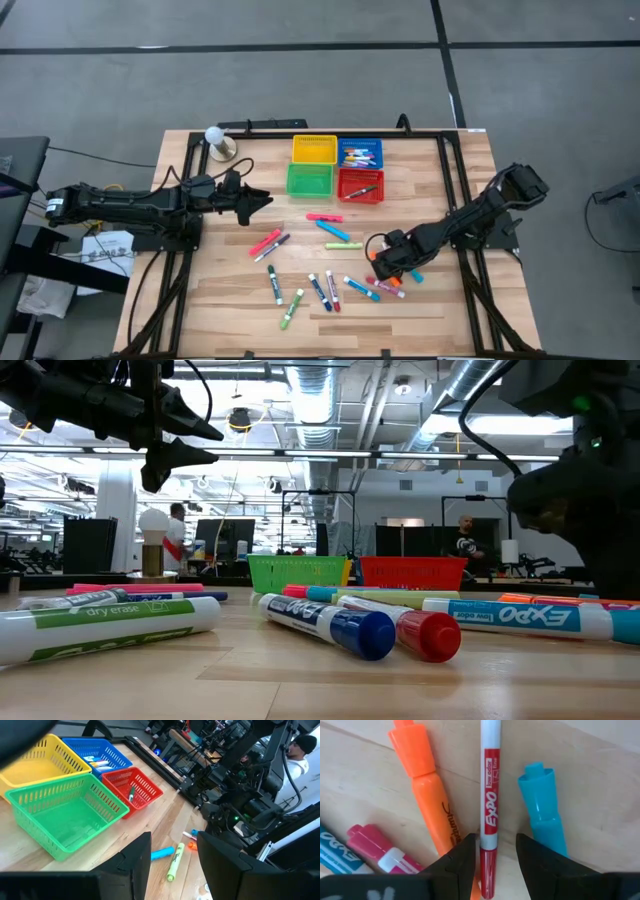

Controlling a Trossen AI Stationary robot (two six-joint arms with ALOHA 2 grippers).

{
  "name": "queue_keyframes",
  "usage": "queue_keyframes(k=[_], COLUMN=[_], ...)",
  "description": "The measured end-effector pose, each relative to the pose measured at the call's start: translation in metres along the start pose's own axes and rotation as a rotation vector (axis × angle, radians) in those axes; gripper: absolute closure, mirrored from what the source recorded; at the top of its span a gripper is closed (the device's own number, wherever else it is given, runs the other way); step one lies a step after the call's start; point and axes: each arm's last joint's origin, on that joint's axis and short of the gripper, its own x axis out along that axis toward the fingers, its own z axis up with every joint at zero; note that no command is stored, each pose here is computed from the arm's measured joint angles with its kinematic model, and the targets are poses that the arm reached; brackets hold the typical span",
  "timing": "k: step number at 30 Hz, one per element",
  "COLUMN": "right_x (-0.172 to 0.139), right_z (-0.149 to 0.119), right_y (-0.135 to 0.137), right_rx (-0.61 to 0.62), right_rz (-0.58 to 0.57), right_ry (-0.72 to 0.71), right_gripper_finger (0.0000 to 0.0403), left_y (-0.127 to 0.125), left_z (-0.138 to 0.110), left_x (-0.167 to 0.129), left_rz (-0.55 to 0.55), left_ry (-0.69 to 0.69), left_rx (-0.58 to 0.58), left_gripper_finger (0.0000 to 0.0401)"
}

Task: Pick & Place Markers
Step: Put the small red marker pen into the red bin

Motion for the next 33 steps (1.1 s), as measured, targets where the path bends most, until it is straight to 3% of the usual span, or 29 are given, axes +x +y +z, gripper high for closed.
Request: queue_keyframes(k=[22, 29, 33], right_x=[-0.007, -0.029, -0.053], right_z=[0.005, 0.017, 0.027], right_y=[0.009, 0.03, 0.035], right_rx=[-0.033, -0.085, -0.125], right_rz=[-0.032, 0.021, -0.053], right_ry=[-0.033, -0.057, -0.072], right_gripper_finger=[0.0366, 0.0363, 0.0362], left_y=[-0.001, -0.001, -0.001], left_z=[0.001, 0.001, 0.001], left_x=[0.0, 0.0, 0.0], left_rz=[-0.007, -0.008, -0.01], left_ry=[-0.011, -0.012, -0.014], left_rx=[-0.001, -0.001, -0.002], left_gripper_finger=[0.0243, 0.0243, 0.0243])
